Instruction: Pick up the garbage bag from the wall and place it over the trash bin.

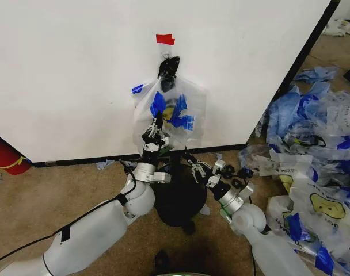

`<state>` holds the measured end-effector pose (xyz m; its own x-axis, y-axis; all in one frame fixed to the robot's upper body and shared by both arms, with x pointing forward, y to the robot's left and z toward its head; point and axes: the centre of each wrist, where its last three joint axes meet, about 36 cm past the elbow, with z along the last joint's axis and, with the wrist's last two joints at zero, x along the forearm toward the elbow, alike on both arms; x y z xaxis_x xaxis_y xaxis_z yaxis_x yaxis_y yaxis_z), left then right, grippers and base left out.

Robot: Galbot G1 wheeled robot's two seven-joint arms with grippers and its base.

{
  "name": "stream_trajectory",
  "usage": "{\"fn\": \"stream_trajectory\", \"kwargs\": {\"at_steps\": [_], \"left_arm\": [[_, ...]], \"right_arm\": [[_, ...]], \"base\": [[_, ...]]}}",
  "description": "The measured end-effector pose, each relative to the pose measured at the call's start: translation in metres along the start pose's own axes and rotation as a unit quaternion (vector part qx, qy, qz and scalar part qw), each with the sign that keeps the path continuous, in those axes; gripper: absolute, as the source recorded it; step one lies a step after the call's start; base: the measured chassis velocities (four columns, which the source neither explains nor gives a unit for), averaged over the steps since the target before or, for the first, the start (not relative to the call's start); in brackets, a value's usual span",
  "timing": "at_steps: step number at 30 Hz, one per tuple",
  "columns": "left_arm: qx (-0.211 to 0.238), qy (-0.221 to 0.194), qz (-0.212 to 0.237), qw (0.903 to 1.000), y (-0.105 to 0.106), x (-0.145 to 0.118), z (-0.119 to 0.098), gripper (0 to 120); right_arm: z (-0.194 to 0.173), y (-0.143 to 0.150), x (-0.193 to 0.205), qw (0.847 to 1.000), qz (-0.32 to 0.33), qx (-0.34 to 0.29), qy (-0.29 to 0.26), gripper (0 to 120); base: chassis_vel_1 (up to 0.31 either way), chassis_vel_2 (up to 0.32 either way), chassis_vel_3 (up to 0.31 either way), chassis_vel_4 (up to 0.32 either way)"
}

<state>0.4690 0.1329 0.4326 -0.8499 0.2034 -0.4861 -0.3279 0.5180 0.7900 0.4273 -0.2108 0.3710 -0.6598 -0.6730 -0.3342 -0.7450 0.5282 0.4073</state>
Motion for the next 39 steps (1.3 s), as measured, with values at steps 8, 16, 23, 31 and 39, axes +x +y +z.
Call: {"fn": "stream_trajectory", "kwargs": {"at_steps": [8,16,23,31,39], "left_arm": [[-0.003,0.000,0.000,1.0000,-0.001,-0.001,0.001,54],[-0.014,0.002,-0.006,0.9999,-0.006,-0.003,0.005,84],[-0.015,0.006,-0.019,0.9997,-0.008,-0.009,0.004,100],[-0.015,0.003,-0.033,0.9993,-0.004,-0.018,0.006,92],[-0.016,0.008,-0.039,0.9991,0.004,-0.027,0.013,60]], "right_arm": [[0.000,0.000,0.000,1.000,-0.001,-0.002,-0.002,0],[0.000,0.001,0.002,1.000,-0.002,-0.005,-0.004,0],[0.000,0.002,0.004,1.000,-0.004,-0.006,-0.004,0],[-0.001,0.002,0.005,1.000,-0.007,-0.009,-0.007,0],[-0.001,0.004,0.005,1.000,-0.009,-0.012,-0.011,0]], "base": [[0.000,0.000,0.000,0.000],[0.000,0.000,0.000,0.000],[0.000,0.000,0.000,0.000],[0.000,0.000,0.000,0.000],[0.000,0.000,0.000,0.000]]}}
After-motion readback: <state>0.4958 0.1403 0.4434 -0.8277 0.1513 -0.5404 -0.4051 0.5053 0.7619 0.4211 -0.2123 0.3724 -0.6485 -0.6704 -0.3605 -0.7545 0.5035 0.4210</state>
